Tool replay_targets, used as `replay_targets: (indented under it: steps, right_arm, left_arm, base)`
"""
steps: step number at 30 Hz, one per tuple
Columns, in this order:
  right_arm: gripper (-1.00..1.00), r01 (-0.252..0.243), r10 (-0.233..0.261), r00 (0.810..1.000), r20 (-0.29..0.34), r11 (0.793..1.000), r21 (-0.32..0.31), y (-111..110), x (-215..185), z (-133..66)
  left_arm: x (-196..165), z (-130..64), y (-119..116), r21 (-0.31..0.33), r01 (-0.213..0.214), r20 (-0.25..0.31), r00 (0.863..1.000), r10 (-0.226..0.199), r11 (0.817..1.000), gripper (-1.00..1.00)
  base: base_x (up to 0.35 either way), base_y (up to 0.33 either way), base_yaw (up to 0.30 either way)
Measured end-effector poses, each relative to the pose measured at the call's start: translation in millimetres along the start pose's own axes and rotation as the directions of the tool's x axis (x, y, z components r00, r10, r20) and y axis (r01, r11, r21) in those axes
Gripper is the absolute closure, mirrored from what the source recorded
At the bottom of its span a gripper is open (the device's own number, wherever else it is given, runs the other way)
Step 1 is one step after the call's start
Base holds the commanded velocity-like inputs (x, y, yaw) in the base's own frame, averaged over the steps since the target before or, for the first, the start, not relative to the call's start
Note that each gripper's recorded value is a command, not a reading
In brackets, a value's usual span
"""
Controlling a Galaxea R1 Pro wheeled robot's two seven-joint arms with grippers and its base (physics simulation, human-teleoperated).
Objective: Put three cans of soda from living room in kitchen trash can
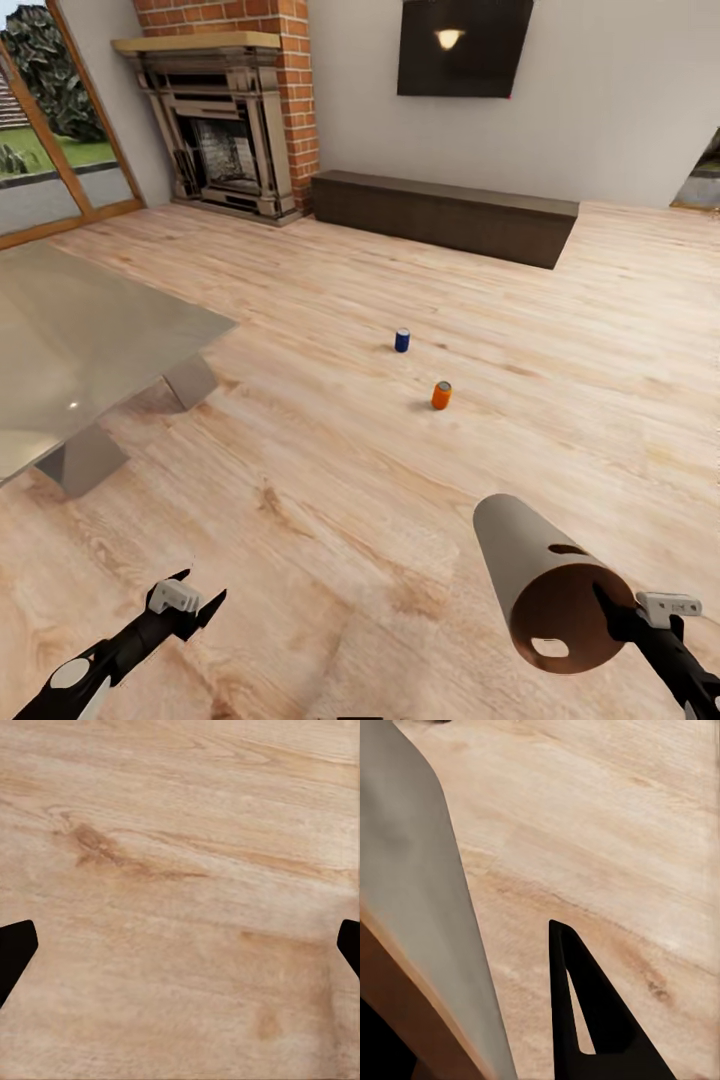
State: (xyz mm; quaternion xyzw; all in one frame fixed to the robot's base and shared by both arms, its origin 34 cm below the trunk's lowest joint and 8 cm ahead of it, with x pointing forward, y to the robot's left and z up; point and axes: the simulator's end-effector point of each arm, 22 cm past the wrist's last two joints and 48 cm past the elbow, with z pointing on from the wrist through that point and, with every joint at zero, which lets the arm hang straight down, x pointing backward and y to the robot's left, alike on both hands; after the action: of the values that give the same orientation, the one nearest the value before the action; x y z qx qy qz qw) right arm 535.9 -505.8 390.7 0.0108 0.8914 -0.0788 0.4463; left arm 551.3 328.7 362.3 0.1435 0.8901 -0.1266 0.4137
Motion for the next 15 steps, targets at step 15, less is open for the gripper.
replay_targets:
  steps: [15]
  right_arm:
    - [1.0,-0.002,0.002,1.0,0.012,1.0,0.003,-1.5,-6.1,-0.8]
  left_arm:
    - [-5.9,-0.9,0.6,-0.003,-0.003,0.011,1.0,0.003,1.0,-1.0]
  base:
    - [0.31,0.08,-0.226]
